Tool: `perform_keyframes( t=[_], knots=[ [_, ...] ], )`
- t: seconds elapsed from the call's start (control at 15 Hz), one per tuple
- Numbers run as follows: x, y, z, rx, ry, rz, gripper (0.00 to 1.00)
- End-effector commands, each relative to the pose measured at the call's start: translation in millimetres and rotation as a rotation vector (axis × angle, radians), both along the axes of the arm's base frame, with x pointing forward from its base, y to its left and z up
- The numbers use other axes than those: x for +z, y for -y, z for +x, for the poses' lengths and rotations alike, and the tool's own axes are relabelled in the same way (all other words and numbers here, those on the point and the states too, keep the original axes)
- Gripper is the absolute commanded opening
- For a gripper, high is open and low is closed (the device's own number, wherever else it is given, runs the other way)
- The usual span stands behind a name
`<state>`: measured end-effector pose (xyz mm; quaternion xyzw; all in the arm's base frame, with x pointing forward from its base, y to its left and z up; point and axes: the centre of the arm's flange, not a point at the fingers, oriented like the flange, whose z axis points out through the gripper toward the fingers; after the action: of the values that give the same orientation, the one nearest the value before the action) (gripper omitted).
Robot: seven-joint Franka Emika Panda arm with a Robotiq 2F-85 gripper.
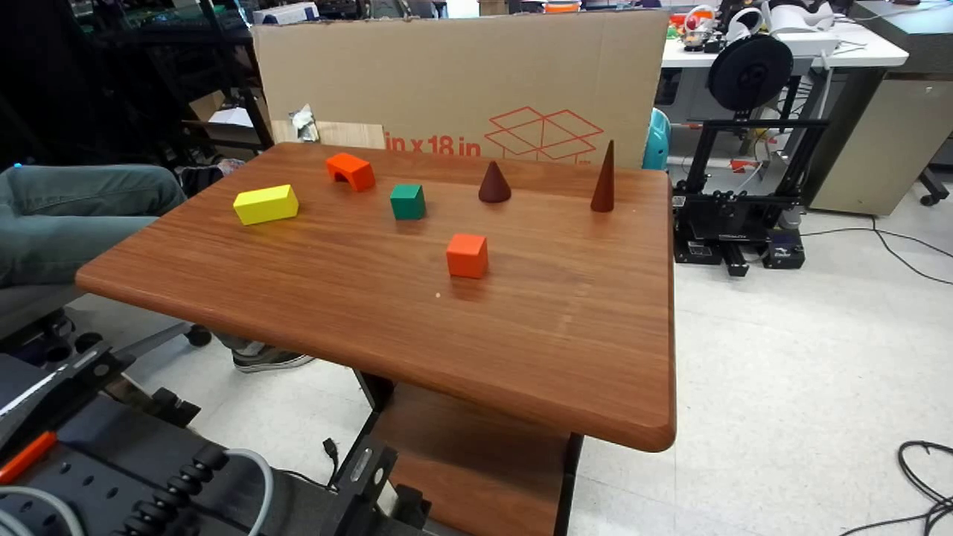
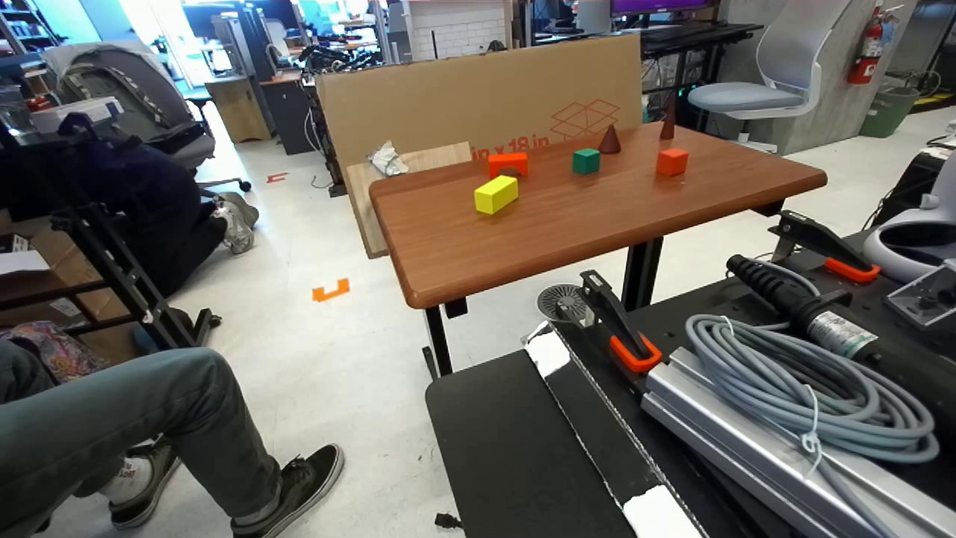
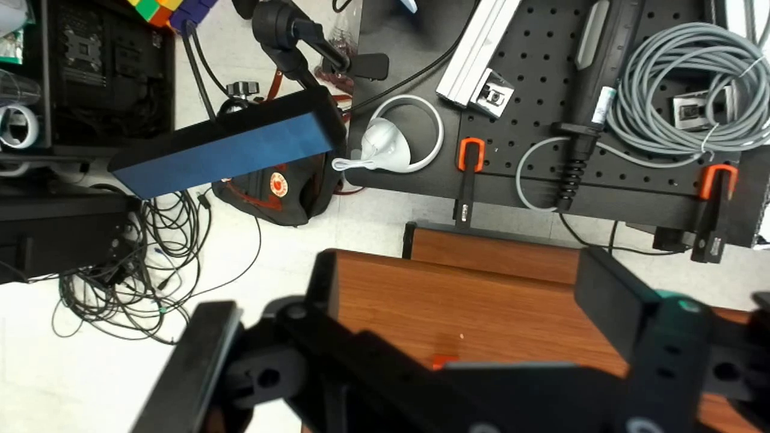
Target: Move the orange rectangular block forward
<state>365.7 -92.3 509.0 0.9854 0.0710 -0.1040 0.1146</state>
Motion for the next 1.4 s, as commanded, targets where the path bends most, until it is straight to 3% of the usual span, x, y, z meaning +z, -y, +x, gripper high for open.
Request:
perform_keyframes(
  t=[0.0, 0.27, 0.6, 1.0, 1.13, 1.33],
  knots=[
    [-33.2, -37.4, 42.8, 0.017, -0.092, -0.046, 1.0],
    [-91.6, -96.7, 90.6, 0.042, -0.205, -0.068, 1.0],
    [-156.2, -149.2, 151.5, -0.025, -0.219, 0.025, 1.0],
    [-207.6, -196.0, 206.7, -0.14, -0.022, 0.255, 1.0],
    [-223.6, -207.8, 225.7, -0.162, 0.031, 0.272, 1.0],
    [-245.3, -221.9, 251.6, -0.198, 0.036, 0.259, 1.0]
  ],
)
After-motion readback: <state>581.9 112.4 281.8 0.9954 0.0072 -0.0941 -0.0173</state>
